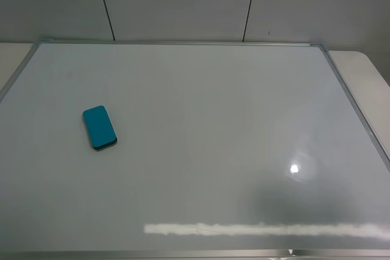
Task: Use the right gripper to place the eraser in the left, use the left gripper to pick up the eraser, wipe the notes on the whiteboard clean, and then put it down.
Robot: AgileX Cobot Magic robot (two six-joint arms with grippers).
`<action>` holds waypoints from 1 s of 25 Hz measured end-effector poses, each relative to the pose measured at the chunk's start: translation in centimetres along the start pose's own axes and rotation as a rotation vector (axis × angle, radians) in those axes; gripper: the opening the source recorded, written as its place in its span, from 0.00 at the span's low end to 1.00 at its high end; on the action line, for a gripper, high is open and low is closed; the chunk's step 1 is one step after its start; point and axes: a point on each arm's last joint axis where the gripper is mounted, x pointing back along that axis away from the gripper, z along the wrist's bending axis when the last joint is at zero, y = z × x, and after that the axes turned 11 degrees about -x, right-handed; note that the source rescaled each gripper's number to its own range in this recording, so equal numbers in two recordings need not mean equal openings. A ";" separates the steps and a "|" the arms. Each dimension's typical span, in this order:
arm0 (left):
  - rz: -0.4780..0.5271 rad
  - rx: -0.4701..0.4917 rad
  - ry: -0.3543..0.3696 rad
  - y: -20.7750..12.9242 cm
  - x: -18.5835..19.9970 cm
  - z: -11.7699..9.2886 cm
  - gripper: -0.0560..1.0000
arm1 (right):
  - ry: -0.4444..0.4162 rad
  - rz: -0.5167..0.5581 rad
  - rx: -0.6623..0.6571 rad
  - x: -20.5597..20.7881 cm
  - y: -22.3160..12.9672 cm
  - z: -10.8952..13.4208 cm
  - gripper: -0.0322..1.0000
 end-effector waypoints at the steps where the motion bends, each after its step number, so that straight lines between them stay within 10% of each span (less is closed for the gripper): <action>1: 0.000 0.000 0.000 0.0 0.0 0.0 1.00 | 0.000 0.000 0.000 0.0 0.0 0.0 1.00; 25: 0.000 0.000 0.000 0.0 0.0 0.0 1.00 | 0.000 0.000 0.000 0.0 0.0 0.0 1.00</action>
